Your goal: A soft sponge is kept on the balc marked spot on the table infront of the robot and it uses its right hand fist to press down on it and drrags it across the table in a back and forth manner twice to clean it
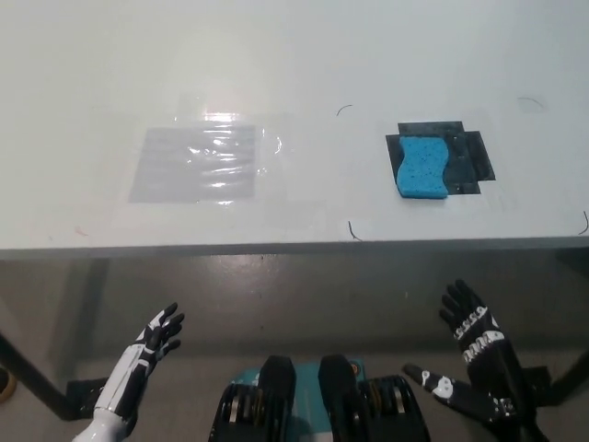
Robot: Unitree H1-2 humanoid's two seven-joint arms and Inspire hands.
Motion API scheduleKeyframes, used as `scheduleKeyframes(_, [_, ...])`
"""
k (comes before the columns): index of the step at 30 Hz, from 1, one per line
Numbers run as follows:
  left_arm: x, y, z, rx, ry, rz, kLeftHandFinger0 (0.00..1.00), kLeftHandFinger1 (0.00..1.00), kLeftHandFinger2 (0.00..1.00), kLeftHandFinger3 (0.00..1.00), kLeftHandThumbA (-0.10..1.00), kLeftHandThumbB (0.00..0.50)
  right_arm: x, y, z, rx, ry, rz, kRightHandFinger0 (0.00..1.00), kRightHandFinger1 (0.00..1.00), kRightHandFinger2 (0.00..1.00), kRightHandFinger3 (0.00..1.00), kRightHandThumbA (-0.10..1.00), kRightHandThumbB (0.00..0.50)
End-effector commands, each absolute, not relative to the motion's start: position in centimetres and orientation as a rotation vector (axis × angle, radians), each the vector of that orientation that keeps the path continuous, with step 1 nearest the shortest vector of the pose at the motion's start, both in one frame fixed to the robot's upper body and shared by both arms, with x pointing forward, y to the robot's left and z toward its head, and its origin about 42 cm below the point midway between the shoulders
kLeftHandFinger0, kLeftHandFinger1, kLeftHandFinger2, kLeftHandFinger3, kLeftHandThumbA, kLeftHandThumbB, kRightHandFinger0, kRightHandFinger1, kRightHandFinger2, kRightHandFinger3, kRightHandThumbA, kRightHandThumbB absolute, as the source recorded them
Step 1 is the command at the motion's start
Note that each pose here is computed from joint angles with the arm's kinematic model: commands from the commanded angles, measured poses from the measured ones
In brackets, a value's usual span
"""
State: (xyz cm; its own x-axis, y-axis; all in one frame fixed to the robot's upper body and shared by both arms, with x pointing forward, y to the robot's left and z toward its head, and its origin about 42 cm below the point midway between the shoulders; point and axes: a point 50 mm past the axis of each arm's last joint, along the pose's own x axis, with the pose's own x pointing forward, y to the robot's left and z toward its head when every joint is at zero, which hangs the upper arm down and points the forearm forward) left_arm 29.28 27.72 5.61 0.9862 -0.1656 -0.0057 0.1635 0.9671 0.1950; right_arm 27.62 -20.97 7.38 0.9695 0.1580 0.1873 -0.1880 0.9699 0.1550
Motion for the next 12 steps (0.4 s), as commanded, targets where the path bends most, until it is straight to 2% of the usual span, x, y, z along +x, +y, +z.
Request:
scheduleKeyframes(1, [30.2,27.6,7.1,0.194,-0.089,-0.177,1.0,1.0,1.0,1.0,1.0,0.5,28.3,-21.1,8.5,0.182,-0.265,0.189,1.0,1.0,1.0,1.0,1.0,0.289])
scheduleKeyframes(12, [30.8,27.7,7.6,0.207,-0.106,-0.17,1.0,1.0,1.0,1.0,1.0,0.5,29.4,-21.2,9.0,0.159,-0.288,0.168,1.0,1.0,1.0,1.0,1.0,0.272])
